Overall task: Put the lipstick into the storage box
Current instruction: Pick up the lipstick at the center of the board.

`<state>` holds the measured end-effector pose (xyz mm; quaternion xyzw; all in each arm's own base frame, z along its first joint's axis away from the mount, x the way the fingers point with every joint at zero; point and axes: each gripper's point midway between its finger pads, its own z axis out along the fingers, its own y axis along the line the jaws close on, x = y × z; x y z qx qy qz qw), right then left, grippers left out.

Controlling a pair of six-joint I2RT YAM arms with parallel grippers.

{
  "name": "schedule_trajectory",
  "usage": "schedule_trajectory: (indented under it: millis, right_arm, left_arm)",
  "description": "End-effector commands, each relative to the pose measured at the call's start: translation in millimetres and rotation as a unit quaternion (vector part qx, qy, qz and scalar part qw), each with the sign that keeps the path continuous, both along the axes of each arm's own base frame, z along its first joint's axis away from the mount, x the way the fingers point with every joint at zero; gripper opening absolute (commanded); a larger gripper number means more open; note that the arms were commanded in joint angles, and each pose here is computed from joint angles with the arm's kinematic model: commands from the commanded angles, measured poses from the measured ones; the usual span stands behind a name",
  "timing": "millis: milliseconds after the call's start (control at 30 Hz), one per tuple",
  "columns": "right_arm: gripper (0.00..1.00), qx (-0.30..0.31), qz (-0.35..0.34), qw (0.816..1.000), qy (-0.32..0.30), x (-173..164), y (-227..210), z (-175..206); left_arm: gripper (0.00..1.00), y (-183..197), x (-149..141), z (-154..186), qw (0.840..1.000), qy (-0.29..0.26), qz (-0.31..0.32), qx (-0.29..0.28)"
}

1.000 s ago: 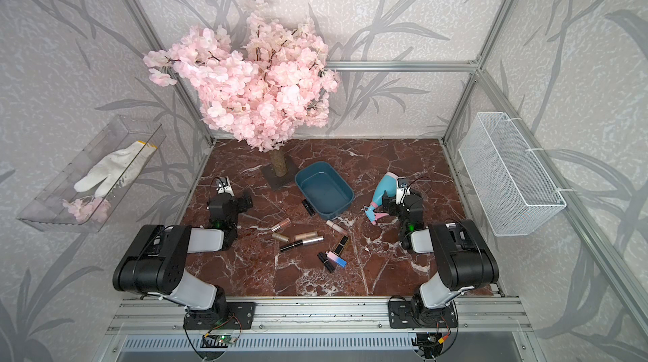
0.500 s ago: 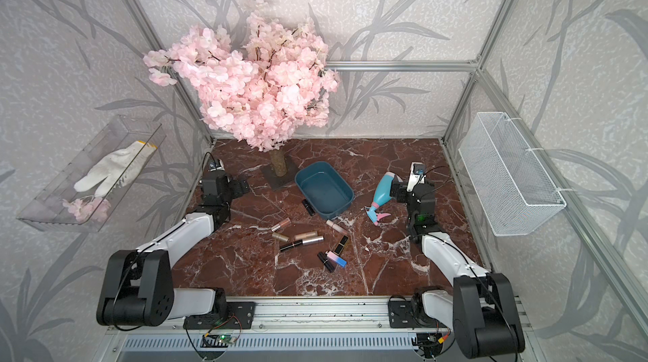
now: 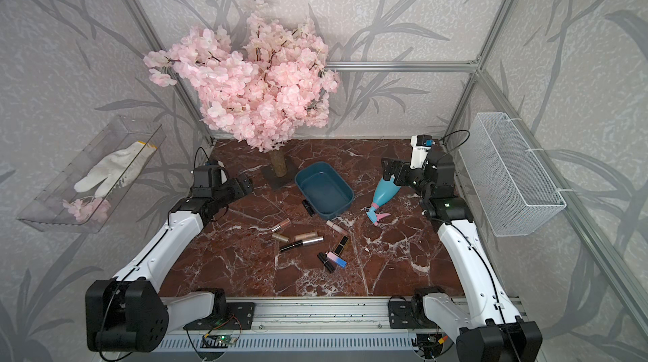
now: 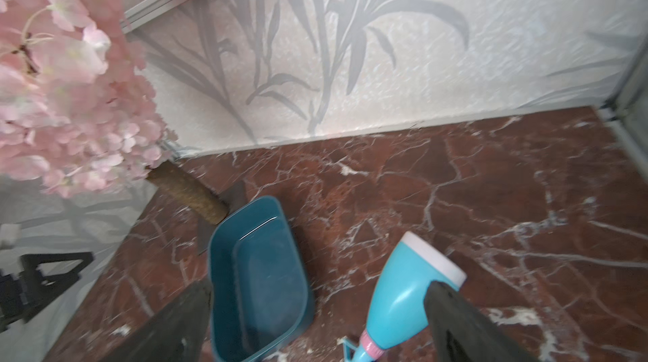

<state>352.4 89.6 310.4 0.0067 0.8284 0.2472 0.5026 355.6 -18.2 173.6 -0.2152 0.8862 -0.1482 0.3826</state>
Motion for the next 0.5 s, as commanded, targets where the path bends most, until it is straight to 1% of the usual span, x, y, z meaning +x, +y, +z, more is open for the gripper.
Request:
schedule_trajectory:
  millis: [0,100,167,267,400,467]
  right_arm:
    - [1.0,0.032,0.075,0.993,0.09,-33.4,35.1,-12.7]
    - [0.99,0.024,0.106,0.986,0.125,-46.2,53.4,-17.1]
    - [0.99,-0.004,0.122,0.98,0.158,-56.9,64.0,-29.2]
    - [0.99,-0.059,0.158,0.965,0.199,-75.1,80.0,-52.2]
    - [1.0,-0.127,0.213,0.932,0.265,-101.7,97.7,-89.0]
    - [1.0,-0.167,0.228,0.918,0.278,-111.7,103.3,-102.8]
  left_arm:
    - [1.0,-31.5,-33.9,-6.3,0.994,0.054,-0.041,-0.082]
    - [1.0,-43.5,-54.9,-13.3,0.99,0.085,-0.056,-0.098]
    - [1.0,-52.1,-66.0,-16.8,0.987,0.097,-0.071,-0.102]
    - [1.0,-65.8,-80.4,-23.0,0.983,0.11,-0.098,-0.108]
    - [1.0,-85.4,-94.0,-24.3,0.977,0.111,-0.138,-0.119]
    - [1.0,-93.1,-99.2,-25.2,0.974,0.114,-0.153,-0.118]
